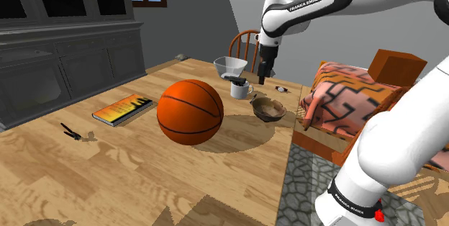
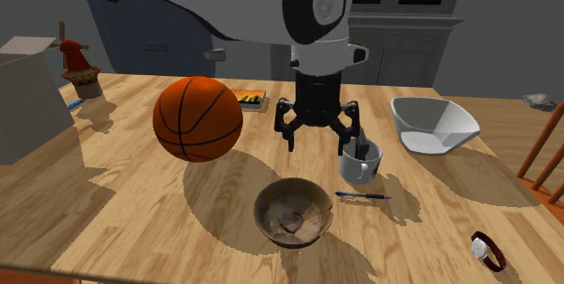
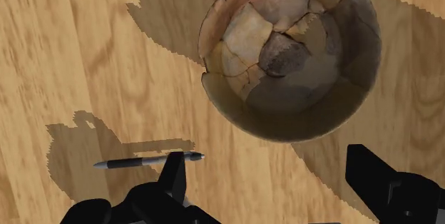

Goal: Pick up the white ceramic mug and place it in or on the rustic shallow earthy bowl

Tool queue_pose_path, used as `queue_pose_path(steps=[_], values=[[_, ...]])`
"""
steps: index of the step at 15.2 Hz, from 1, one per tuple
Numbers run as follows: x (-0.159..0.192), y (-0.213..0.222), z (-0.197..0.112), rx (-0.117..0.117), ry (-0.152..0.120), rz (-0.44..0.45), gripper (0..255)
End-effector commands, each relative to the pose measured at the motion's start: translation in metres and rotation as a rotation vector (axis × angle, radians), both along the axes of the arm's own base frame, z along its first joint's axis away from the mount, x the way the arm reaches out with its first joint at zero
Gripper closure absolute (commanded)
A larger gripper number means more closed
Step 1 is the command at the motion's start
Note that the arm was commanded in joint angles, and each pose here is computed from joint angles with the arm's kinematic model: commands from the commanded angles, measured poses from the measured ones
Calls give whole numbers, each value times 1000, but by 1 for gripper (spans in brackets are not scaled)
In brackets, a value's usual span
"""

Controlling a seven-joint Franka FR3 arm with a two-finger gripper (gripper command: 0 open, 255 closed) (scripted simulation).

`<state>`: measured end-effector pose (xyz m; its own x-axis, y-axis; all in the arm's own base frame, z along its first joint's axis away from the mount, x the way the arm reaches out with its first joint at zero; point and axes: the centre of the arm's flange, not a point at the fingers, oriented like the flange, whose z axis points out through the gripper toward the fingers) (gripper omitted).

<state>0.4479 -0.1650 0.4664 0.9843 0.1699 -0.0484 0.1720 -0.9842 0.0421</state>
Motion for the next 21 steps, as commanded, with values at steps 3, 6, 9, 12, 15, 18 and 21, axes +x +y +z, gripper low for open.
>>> queue_pose_path(steps=[3,6,9,12,15,18,21], values=[[32,-32,-22,1,-13,22,0],[58,-56,-37,2,-21,38,0],[85,-80,-52,3,-30,54,0],[107,-99,-65,4,-37,67,0],[107,-100,-80,4,-37,67,0],[107,-101,-96,4,-37,67,0],[107,-101,-104,4,-37,67,0]])
